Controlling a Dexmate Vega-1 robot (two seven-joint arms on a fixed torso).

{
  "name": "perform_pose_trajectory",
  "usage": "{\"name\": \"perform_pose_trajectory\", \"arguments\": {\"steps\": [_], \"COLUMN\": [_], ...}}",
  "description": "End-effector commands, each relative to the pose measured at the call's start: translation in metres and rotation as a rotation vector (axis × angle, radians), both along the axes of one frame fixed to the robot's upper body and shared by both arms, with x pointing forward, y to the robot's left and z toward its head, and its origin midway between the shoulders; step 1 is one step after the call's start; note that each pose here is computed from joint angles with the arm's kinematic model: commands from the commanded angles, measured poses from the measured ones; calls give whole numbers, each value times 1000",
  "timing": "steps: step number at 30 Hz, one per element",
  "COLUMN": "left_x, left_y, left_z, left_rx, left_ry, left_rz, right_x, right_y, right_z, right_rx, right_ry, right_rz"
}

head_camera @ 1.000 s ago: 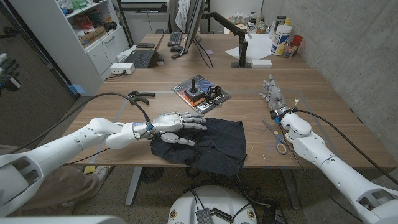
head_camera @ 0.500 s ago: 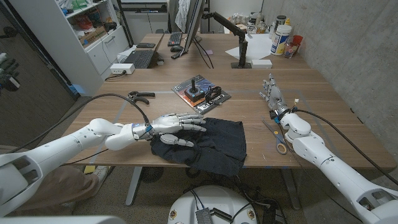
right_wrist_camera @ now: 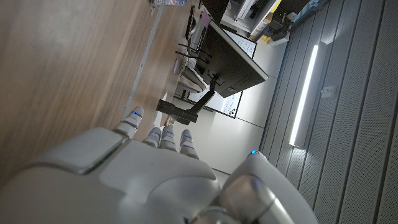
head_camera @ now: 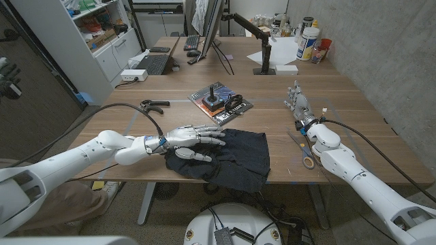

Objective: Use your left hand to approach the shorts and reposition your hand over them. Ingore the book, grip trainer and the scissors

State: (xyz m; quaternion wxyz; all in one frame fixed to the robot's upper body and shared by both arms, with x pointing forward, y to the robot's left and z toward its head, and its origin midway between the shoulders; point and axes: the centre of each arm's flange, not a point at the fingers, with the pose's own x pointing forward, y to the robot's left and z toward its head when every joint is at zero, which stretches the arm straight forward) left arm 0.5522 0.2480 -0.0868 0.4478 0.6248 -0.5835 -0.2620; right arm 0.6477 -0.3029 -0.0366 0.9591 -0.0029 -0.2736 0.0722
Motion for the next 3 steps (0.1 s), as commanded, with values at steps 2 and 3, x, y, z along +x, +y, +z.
{"name": "perform_pose_trajectory", "arguments": {"steps": [2,3], "left_x": [1,1], "left_y": [1,1], "left_z": [-1,-1], "left_rx": [-3,-3], "left_ry": [1,1], "left_rz": [2,2], "right_x": [0,0], "right_y": [1,1], "right_z": [3,3], "right_rx": [-5,-5], "right_ry": [-4,-4], "right_rz": [-1,-1]}}
